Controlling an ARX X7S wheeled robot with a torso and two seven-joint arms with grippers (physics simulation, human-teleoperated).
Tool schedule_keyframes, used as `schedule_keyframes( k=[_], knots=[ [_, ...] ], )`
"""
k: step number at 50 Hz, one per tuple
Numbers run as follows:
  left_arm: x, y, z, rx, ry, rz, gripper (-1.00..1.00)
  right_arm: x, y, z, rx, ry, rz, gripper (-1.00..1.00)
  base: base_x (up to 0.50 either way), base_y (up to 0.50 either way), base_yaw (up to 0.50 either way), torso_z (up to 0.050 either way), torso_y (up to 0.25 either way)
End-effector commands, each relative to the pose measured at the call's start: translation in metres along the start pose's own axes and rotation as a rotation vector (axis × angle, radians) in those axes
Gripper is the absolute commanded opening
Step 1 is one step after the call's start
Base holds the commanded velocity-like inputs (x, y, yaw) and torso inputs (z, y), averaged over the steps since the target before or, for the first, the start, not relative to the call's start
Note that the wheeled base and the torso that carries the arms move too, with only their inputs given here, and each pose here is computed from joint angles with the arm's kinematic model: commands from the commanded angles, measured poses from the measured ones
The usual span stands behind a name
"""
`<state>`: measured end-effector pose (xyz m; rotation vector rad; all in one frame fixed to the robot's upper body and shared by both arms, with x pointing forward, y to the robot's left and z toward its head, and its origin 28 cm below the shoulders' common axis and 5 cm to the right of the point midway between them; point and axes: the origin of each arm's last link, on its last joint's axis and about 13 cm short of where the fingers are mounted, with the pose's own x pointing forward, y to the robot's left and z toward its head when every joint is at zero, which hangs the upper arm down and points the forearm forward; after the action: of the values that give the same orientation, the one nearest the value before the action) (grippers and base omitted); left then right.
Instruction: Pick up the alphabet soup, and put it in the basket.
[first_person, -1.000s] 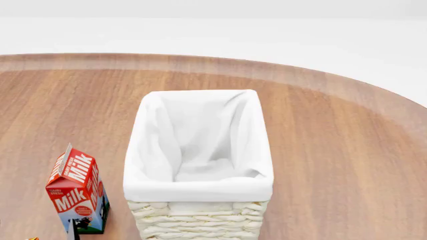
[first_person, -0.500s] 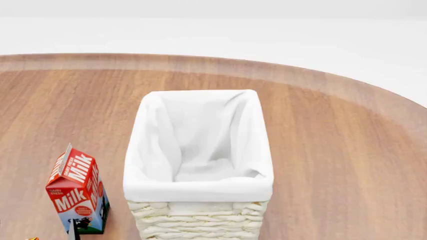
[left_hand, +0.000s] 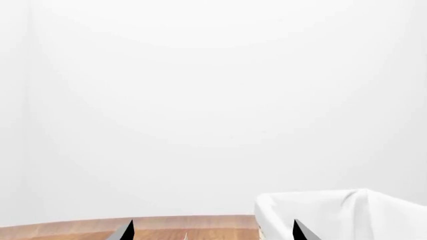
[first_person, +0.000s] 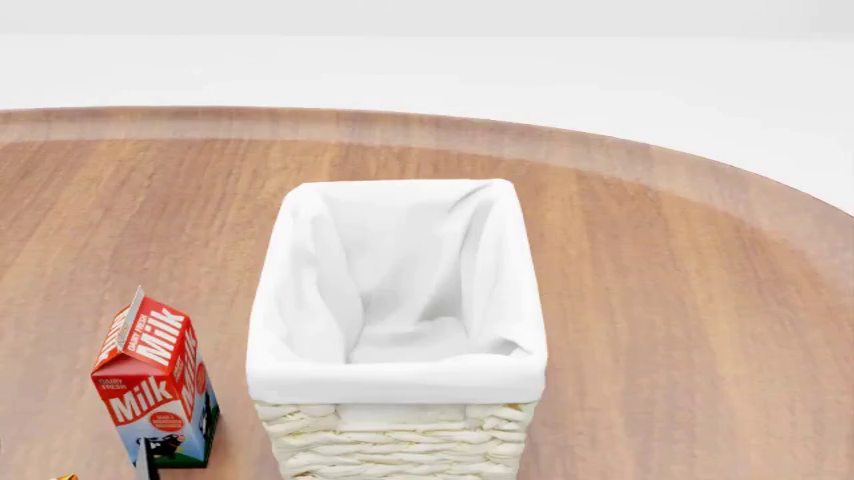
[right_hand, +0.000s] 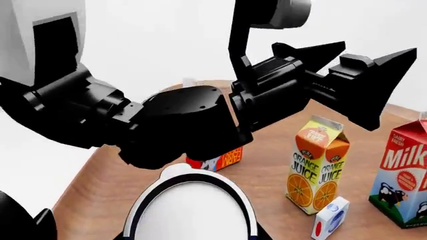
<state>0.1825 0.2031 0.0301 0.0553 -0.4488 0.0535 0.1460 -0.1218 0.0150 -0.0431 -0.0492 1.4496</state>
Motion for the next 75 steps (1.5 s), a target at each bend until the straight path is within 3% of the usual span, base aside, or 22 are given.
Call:
schedule_keyframes(
  k=[1,26,28,34,42,48,55,64,75],
  knots=[
    [0.0,0.0,0.0,0.0,-0.002,0.001,1.0,-0.003,0.003,0.016,-0.02,-0.121,-0.013,-1.0,0.0,0.0,0.0,0.0,0.0],
    [0.0,0.0,0.0,-0.002,0.001,-0.002,1.0,-0.003,-0.012,0.042,0.021,-0.36,-0.314,-1.0,0.0,0.0,0.0,0.0,0.0],
    [0.0,0.0,0.0,0.0,0.001,-0.001,1.0,-0.004,-0.012,0.043,0.017,-0.355,-0.302,-1.0,0.0,0.0,0.0,0.0,0.0],
    [0.0,-0.001,0.0,0.0,0.0,0.0,1.0,0.0,-0.019,0.043,0.012,-0.363,-0.431,-1.0,0.0,0.0,0.0,0.0,0.0],
    [0.0,0.0,0.0,-0.001,-0.001,0.0,1.0,0.0,-0.022,0.045,0.004,-0.398,-0.497,-1.0,0.0,0.0,0.0,0.0,0.0],
    [0.0,0.0,0.0,-0.001,-0.001,0.0,1.0,-0.002,-0.035,0.049,0.1,-0.472,-0.551,-1.0,0.0,0.0,0.0,0.0,0.0],
    [0.0,0.0,0.0,-0.001,-0.002,0.002,1.0,-0.004,-0.043,0.054,0.131,-0.564,-0.622,-1.0,0.0,0.0,0.0,0.0,0.001],
    [0.0,0.0,0.0,0.0,-0.001,0.003,1.0,-0.004,-0.048,0.052,0.127,-0.572,-0.648,-1.0,0.0,0.0,0.0,0.0,0.0],
    [0.0,0.0,0.0,0.0,0.0,0.0,1.0,-0.002,-0.052,0.058,0.063,-0.56,-0.727,-1.0,0.0,0.0,0.0,0.0,0.001]
  ],
)
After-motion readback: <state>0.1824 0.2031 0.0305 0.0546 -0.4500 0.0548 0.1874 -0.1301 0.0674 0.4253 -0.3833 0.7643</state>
